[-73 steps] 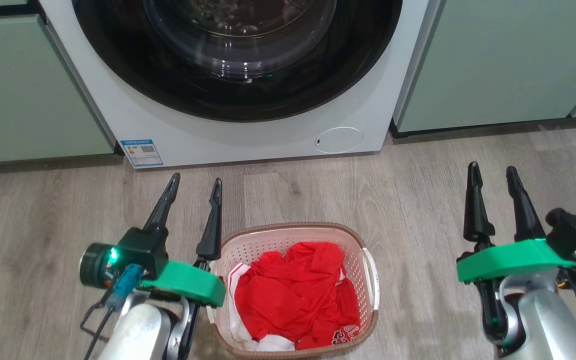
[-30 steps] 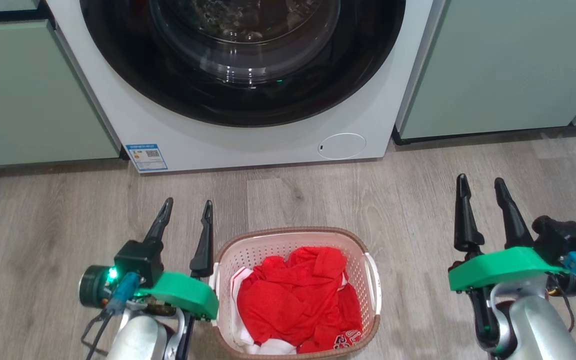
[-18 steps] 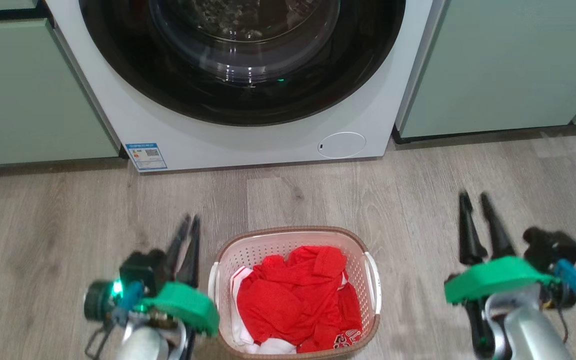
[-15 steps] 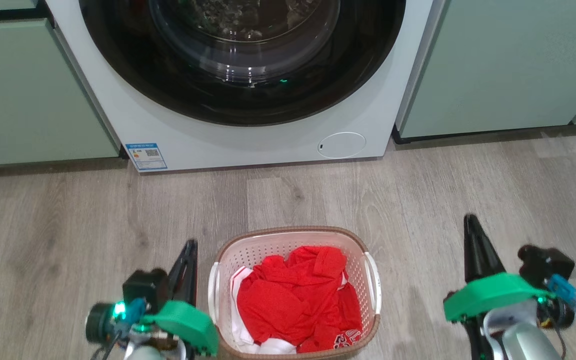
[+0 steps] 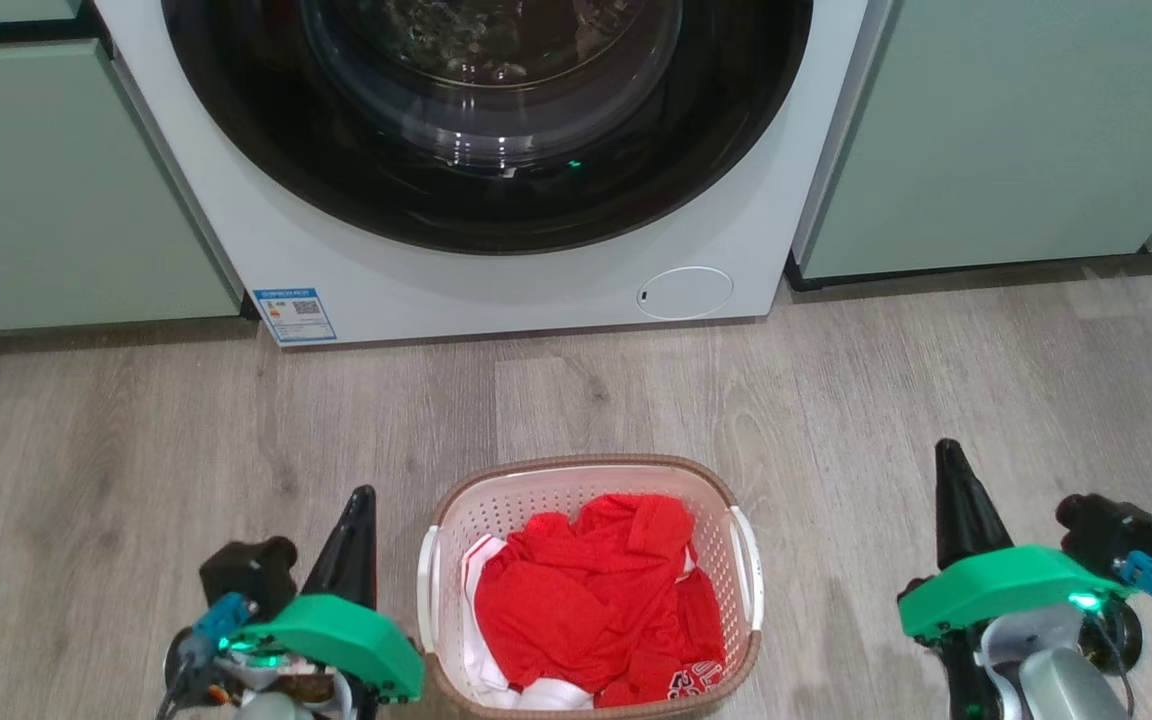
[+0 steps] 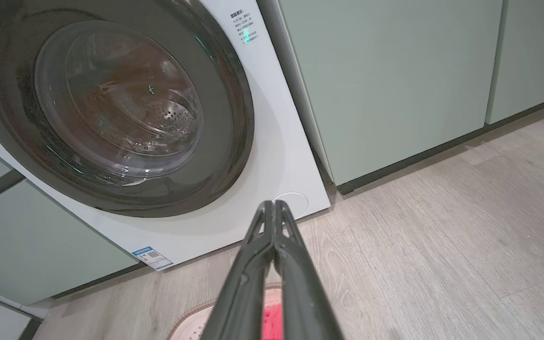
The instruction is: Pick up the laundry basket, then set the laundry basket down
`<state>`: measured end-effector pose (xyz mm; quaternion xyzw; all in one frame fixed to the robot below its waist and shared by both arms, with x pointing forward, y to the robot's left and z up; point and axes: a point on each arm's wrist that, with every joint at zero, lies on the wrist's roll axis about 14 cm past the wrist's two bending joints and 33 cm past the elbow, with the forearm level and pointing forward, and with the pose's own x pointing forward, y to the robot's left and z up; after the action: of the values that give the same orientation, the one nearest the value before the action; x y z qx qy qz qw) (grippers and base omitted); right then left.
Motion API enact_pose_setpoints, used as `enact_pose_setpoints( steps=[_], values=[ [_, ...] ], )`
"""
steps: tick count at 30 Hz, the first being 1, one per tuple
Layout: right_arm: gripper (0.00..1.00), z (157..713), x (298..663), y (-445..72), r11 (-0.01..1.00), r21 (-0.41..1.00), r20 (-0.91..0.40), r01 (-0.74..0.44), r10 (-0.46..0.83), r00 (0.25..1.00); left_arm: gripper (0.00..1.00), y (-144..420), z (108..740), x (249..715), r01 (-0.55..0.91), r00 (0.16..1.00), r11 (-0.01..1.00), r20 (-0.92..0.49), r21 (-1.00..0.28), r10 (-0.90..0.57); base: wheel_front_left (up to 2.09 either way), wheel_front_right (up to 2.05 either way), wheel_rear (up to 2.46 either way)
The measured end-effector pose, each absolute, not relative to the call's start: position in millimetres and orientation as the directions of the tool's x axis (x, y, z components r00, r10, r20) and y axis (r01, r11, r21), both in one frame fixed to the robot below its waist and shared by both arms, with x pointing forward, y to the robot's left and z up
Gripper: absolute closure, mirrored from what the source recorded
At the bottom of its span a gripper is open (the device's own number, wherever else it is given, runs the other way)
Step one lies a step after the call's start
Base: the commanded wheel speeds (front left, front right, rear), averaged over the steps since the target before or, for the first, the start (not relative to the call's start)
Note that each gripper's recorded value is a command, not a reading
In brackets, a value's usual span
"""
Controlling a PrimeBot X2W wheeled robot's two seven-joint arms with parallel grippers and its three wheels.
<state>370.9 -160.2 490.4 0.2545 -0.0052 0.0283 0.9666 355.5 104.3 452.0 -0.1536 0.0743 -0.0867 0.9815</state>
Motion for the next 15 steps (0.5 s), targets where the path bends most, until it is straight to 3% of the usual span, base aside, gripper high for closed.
enact_pose_setpoints(
  steps=[15],
  values=[
    [1.0,486,371,-167,0.795,0.606,-0.007,-0.014,0.023,1.0,1.0,117,449,358,0.07,0.977,0.886,-0.148,-0.458,-0.153,0.0,0.0,0.0]
  ],
)
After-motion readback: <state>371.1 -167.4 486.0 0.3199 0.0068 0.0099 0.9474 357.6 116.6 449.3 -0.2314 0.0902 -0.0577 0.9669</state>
